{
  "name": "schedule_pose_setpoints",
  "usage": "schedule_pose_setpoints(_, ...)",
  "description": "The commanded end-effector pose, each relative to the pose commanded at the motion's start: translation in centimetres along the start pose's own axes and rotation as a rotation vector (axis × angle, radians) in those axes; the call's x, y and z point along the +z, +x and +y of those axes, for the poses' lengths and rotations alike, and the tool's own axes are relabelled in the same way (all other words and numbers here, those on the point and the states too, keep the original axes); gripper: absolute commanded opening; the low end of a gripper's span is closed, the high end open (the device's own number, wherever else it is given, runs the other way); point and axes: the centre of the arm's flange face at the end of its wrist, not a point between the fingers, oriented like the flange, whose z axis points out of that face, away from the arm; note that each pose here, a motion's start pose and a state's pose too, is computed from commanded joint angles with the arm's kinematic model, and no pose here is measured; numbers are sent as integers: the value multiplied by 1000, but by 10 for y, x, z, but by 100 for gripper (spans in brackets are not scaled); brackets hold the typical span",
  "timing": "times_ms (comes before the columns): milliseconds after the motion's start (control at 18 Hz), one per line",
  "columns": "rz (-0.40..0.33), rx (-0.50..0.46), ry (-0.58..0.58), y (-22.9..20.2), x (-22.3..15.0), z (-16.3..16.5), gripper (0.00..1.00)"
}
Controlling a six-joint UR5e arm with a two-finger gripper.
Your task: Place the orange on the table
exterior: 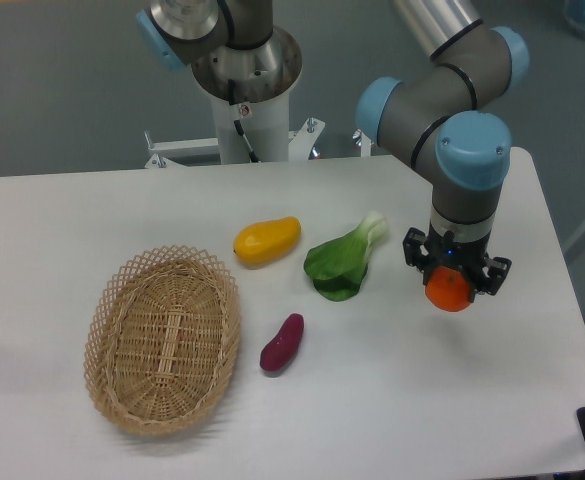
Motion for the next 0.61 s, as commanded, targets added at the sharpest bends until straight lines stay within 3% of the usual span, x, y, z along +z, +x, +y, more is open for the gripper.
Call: schedule_pose_setpoints(611,7,1,-27,5,12,3,30)
